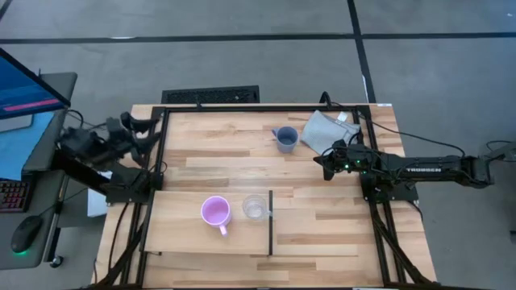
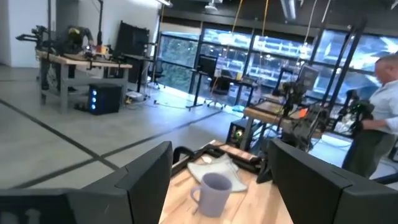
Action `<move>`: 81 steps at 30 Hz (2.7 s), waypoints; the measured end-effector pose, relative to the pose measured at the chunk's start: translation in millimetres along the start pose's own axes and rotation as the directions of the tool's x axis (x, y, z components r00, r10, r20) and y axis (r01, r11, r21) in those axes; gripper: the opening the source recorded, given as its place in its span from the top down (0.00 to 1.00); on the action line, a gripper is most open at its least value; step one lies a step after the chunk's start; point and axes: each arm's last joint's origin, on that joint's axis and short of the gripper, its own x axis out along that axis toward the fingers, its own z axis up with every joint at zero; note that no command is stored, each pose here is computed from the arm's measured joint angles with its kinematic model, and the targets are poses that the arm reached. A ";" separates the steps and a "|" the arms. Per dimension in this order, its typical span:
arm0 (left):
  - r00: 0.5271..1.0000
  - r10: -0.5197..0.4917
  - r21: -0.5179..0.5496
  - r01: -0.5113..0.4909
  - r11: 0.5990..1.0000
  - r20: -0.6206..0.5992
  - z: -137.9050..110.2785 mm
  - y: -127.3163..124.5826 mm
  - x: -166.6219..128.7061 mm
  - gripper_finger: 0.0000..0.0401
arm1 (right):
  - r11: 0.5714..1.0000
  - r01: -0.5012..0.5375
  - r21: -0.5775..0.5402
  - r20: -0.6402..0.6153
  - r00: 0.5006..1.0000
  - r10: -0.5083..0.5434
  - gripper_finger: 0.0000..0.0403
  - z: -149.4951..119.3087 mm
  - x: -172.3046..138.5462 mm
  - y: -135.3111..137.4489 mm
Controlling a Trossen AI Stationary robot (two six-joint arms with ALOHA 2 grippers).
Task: Stack small to large cups/mugs on shelf
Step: Put the gray mug on the shelf
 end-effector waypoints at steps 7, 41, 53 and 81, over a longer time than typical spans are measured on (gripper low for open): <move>0.997 -0.073 0.075 0.074 0.994 -0.007 -30.4 -14.0 10.2 0.36 | 1.000 -0.001 0.000 0.001 1.000 0.001 0.95 0.1 0.0 0.1; 0.994 -0.085 0.010 0.086 0.996 -0.074 -126.6 -13.4 16.3 0.36 | 0.995 -0.099 0.031 0.129 0.987 0.095 0.94 12.5 -1.2 9.0; 0.993 -0.088 -0.004 0.088 0.996 -0.077 -127.0 -13.5 16.3 0.36 | 0.973 -0.228 -0.030 0.293 0.929 0.227 0.94 30.0 -7.0 21.2; 0.981 0.191 0.206 -0.183 0.961 -0.023 -125.1 -5.4 15.9 0.36 | 0.904 -0.029 -0.426 0.063 0.996 0.061 0.92 121.7 19.4 82.5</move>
